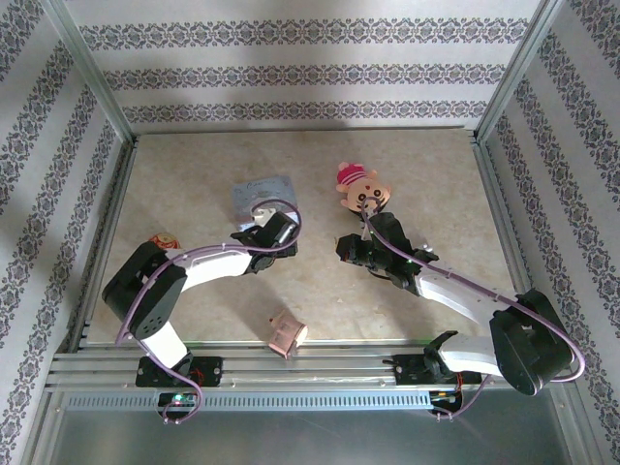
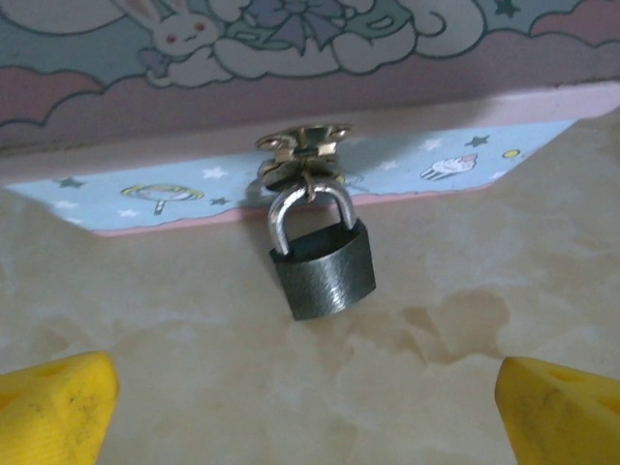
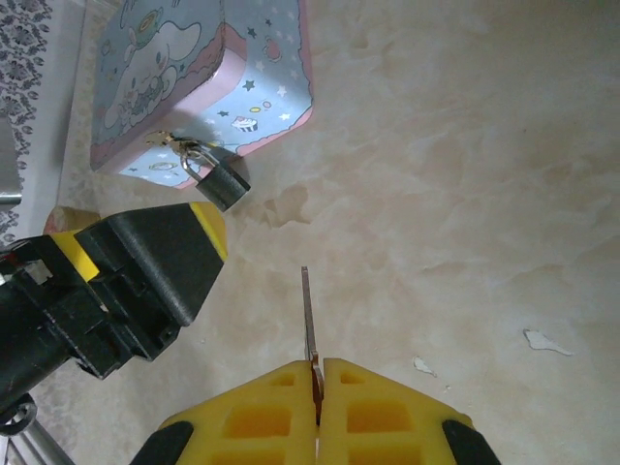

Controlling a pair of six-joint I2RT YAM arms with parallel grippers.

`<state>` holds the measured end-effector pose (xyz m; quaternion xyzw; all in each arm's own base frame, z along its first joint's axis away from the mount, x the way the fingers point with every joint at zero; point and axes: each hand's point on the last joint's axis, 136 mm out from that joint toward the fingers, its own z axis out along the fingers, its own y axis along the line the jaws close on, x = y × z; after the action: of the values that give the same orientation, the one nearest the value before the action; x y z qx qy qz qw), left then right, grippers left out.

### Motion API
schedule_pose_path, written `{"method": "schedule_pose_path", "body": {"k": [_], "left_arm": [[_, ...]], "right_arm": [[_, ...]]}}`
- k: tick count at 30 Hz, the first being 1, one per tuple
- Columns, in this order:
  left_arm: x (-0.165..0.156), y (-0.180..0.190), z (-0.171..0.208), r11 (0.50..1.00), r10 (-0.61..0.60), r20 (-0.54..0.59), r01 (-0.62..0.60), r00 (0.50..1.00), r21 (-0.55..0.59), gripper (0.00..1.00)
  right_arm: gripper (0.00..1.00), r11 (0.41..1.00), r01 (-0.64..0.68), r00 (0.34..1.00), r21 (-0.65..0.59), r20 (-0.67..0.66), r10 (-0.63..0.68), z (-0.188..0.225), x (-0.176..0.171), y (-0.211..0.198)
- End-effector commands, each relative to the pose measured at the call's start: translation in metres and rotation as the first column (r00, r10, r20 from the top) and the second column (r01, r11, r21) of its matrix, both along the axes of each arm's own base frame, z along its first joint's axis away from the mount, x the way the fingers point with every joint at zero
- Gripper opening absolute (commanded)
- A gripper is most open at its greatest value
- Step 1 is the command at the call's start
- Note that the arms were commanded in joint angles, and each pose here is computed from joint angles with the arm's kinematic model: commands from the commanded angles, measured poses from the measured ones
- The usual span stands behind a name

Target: Unlock a padlock with a key

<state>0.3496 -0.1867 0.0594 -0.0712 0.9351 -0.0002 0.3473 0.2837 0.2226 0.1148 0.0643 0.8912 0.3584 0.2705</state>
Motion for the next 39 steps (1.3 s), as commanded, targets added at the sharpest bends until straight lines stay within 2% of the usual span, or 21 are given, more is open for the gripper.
{"method": "schedule_pose_path", "body": {"k": [1, 7, 20, 26, 29, 34, 39], "left_arm": [[0.016, -0.003, 0.004, 1.000, 0.004, 0.036, -0.005, 0.999, 0.018, 0.97], [0.030, 0.000, -0.008, 0.999, 0.029, 0.023, -0.030, 0.999, 0.017, 0.91], [0.057, 0.006, -0.022, 0.998, 0.056, 0.022, -0.057, 0.998, 0.034, 0.66], [0.062, 0.007, -0.028, 0.997, 0.070, 0.027, -0.071, 0.997, 0.042, 0.65], [0.064, 0.008, -0.031, 0.996, 0.076, 0.039, -0.078, 0.996, 0.048, 0.60], [0.068, 0.012, -0.033, 0.994, 0.094, 0.099, -0.098, 0.991, 0.040, 0.55], [0.072, 0.011, -0.033, 0.995, 0.094, 0.149, -0.097, 0.984, 0.017, 0.54]], "right_arm": [[0.00, 0.999, 0.037, 0.999, -0.016, 0.012, -0.037, 0.000, 0.001, -0.007], [0.00, 0.998, 0.054, 0.998, -0.014, 0.025, -0.054, 0.002, 0.001, -0.011], [0.00, 0.999, 0.050, 0.999, -0.019, 0.016, -0.050, -0.002, 0.002, -0.011], [0.00, 0.999, 0.044, 0.999, -0.013, 0.016, -0.044, -0.002, 0.004, -0.008], [0.00, 0.999, 0.039, 0.999, -0.010, 0.015, -0.039, -0.002, 0.004, -0.006], [0.00, 0.999, 0.037, 0.999, -0.006, 0.017, -0.036, -0.001, 0.005, -0.005], [0.00, 0.999, 0.033, 0.999, -0.003, 0.016, -0.033, -0.001, 0.006, -0.004]]}}
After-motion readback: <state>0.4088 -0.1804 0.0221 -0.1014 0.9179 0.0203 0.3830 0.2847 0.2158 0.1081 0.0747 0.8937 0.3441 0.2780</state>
